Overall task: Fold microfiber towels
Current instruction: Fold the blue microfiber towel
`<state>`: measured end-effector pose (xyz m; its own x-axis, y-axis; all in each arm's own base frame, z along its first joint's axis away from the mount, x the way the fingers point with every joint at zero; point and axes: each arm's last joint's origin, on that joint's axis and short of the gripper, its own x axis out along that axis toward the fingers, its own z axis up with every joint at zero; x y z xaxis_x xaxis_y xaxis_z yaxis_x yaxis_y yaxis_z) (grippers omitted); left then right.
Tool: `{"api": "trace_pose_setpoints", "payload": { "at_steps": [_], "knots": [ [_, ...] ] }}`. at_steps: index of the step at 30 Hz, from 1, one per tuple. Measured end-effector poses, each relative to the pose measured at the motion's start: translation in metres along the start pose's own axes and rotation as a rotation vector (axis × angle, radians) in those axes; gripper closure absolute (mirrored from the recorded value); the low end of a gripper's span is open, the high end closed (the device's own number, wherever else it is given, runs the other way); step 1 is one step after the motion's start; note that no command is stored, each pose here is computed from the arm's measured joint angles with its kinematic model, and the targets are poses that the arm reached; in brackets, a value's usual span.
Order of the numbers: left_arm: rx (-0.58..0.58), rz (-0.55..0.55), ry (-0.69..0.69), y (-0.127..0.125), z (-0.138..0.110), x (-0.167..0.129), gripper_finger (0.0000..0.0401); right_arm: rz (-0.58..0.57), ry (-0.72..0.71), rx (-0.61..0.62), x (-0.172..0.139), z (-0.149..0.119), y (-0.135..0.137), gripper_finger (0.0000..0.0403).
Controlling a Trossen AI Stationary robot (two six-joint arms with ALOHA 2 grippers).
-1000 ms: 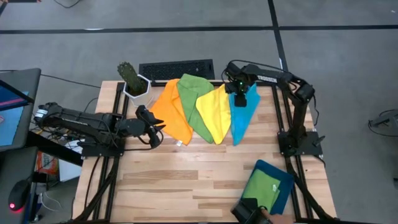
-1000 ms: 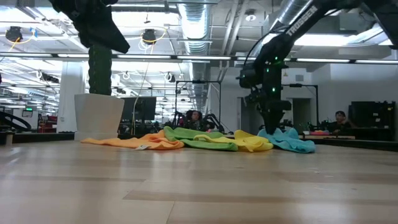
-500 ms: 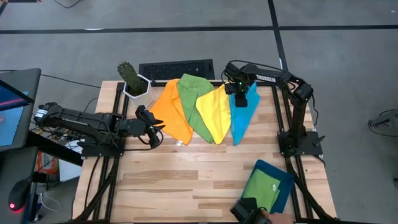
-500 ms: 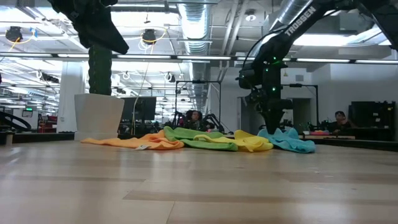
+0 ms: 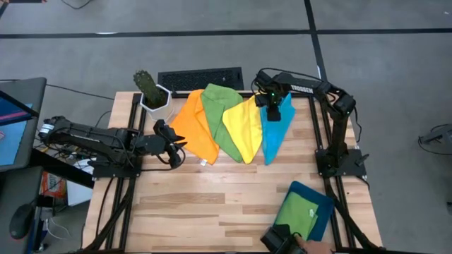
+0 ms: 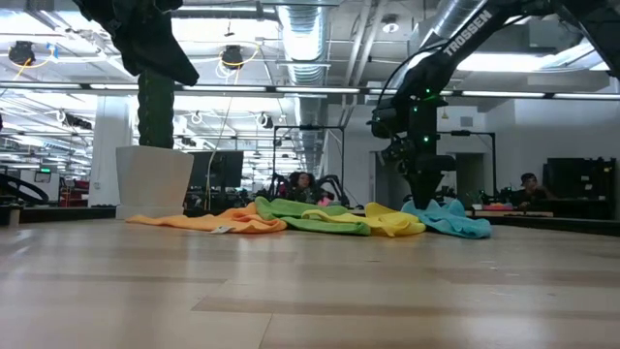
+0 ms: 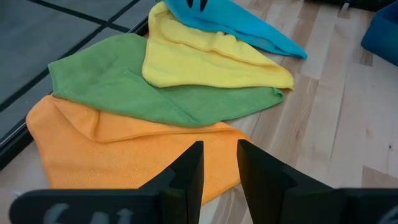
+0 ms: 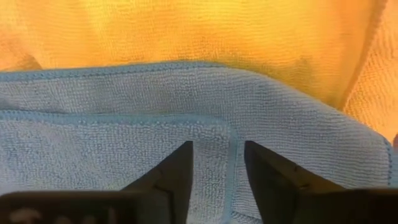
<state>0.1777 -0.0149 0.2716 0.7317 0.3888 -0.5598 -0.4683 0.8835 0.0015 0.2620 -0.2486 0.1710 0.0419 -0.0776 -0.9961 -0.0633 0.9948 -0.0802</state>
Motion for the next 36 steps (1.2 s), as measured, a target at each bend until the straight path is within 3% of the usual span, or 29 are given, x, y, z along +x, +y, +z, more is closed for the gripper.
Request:
{"api": "trace_pose_setpoints", "payload": {
  "at_steps": [5,12,23,29,36],
  "knots": [
    [0.000,0.001,0.000,0.000,0.000,0.000,0.0313,0.008,0.006,-0.021,0.000,0.001,0.002,0.0212],
    [0.000,0.004,-0.002,0.000,0.000,0.000,0.0313,0.007,0.001,-0.027,0.000,0.001,0.001,0.0251],
    [0.000,0.007,-0.003,0.000,0.000,0.000,0.0313,0.026,0.019,-0.058,0.000,-0.001,0.003,0.0390],
    [-0.002,0.005,-0.005,0.001,0.000,-0.001,0.0313,0.036,0.033,-0.017,-0.005,0.009,0.013,0.0396],
    [-0.034,-0.034,-0.006,0.001,0.001,-0.003,0.0313,0.004,0.032,-0.053,-0.038,0.023,0.029,0.0378]
  ]
}}
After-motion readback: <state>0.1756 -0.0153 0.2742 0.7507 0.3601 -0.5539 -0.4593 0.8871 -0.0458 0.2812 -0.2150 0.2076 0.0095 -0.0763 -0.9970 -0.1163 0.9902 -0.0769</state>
